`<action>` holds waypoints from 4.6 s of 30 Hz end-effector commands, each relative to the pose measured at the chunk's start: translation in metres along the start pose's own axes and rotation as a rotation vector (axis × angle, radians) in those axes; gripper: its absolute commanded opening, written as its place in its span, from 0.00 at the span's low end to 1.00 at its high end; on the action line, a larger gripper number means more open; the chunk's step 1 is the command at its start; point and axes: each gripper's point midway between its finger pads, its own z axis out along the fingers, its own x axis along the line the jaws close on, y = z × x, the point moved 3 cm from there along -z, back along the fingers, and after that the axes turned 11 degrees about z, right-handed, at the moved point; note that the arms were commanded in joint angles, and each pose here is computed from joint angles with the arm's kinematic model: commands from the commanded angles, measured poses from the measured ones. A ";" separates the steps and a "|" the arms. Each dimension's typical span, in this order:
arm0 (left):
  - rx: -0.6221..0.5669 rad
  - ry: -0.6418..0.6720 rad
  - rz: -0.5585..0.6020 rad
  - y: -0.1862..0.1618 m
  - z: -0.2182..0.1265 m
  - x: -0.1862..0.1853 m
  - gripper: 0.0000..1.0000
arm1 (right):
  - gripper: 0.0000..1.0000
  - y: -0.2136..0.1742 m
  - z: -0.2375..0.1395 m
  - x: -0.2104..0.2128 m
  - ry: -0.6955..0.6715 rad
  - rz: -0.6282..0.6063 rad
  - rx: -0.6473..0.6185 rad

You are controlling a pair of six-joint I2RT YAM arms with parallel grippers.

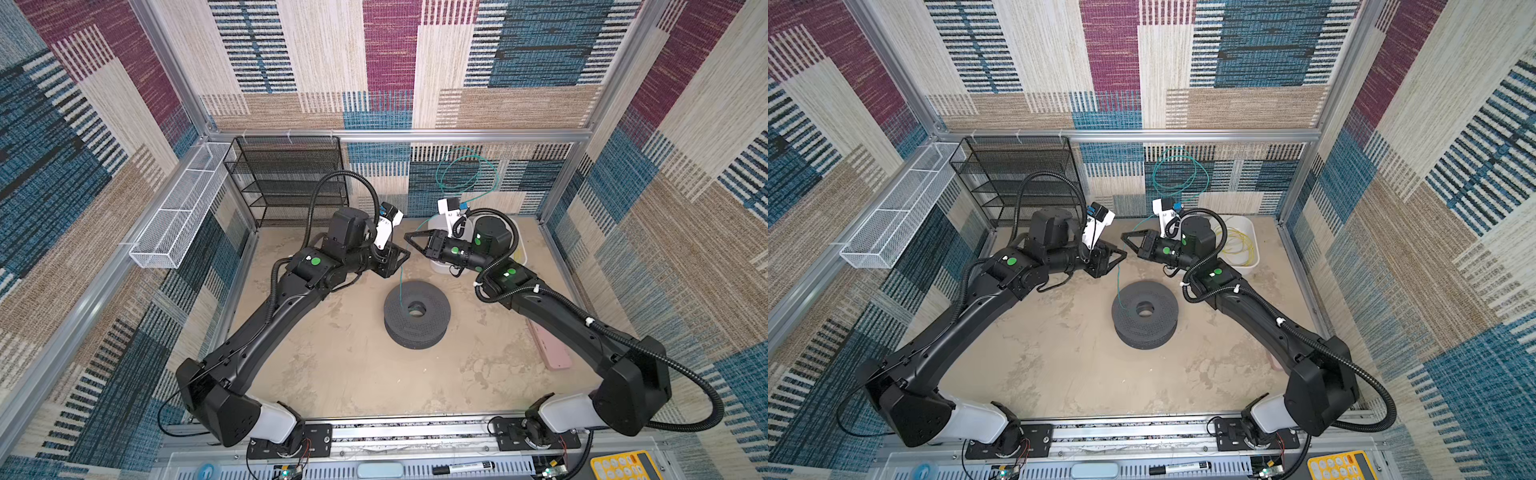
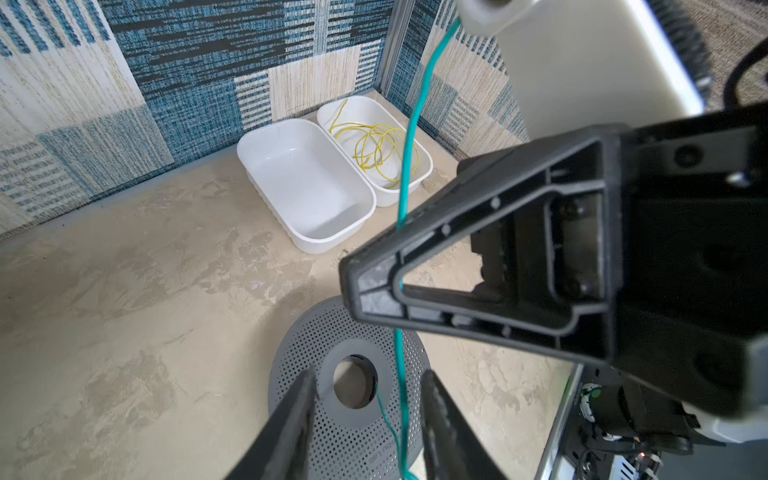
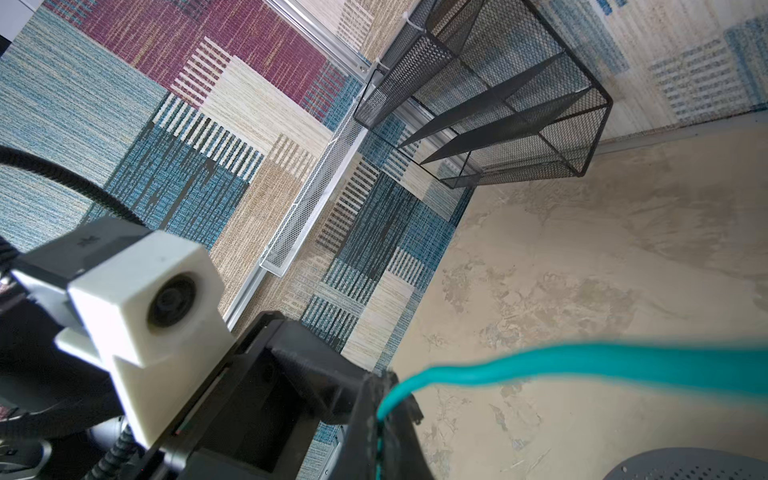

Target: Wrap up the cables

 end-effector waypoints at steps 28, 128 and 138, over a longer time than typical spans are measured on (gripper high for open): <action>0.004 0.222 0.103 -0.011 -0.020 0.027 0.00 | 0.58 0.003 -0.041 -0.006 -0.216 -0.111 -0.105; 0.176 0.593 0.336 -0.031 -0.115 0.055 0.81 | 0.00 0.126 -0.122 -0.014 -0.184 -0.074 -0.478; -0.041 0.237 0.363 0.051 -0.078 -0.006 0.62 | 0.00 0.084 -0.100 -0.022 -0.167 -0.025 -0.405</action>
